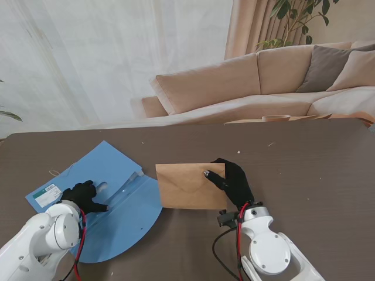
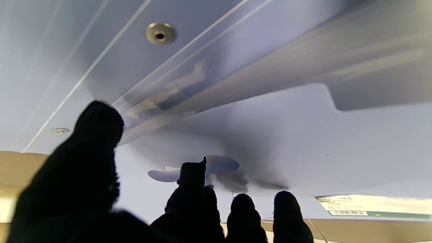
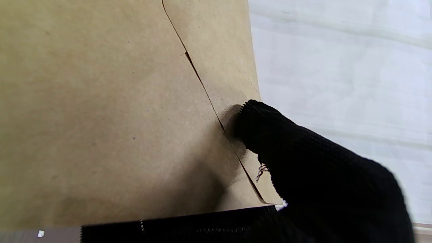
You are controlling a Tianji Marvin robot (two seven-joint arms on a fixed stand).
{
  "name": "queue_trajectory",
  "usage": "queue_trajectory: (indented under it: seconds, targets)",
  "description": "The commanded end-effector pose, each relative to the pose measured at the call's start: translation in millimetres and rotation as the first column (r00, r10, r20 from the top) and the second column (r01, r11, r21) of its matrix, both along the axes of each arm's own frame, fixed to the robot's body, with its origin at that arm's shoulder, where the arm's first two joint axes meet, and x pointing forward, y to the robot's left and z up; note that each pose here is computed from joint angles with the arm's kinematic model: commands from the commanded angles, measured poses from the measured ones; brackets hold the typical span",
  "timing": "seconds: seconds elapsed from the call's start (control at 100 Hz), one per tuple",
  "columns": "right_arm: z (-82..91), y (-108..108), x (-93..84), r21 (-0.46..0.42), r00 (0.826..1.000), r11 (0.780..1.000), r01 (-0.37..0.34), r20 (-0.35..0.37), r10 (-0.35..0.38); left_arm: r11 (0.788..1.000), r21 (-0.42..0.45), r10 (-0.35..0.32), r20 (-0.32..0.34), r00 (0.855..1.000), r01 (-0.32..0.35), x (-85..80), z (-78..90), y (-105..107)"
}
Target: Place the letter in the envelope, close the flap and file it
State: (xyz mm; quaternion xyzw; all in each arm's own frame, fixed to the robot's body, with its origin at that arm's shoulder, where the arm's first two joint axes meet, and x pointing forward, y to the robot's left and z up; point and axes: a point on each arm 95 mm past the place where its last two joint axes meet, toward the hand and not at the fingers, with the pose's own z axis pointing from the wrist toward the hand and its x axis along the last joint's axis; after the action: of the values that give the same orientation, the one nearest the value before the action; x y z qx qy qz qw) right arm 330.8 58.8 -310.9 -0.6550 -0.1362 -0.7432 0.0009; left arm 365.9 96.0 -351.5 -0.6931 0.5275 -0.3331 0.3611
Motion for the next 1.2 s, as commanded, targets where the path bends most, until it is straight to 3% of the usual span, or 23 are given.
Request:
queue_trajectory:
  seconds: [0.0, 0.54, 0.94, 1.19]
  targets:
    - [-1.0, 4.4, -1.3, 0.01, 1.0, 1.0, -0.016, -0.009, 0.016, 1.0, 0.001, -0.007, -0.019, 1.0, 0.007, -2.5, -3.0, -1.4]
    - [-0.7, 4.5, -1.0, 0.018, 1.0, 1.0, -0.018, -0.012, 0.018, 0.995, 0.089, -0.041, 0.006, 0.999, 0.041, -1.7, -4.5, -6.4]
    - [-0.6, 4.4, -1.2, 0.021, 1.0, 1.0, -0.02, -0.011, 0.02, 0.999, 0.046, -0.028, 0.059, 0.998, 0.026, -4.9, 0.7, -8.7]
    - [0.2, 4.6, -1.6, 0.015, 1.0, 1.0, -0.023, -0.002, 0.023, 1.0, -0.009, -0.028, 0.115, 0.993, 0.029, -8.7, 13.6, -7.8]
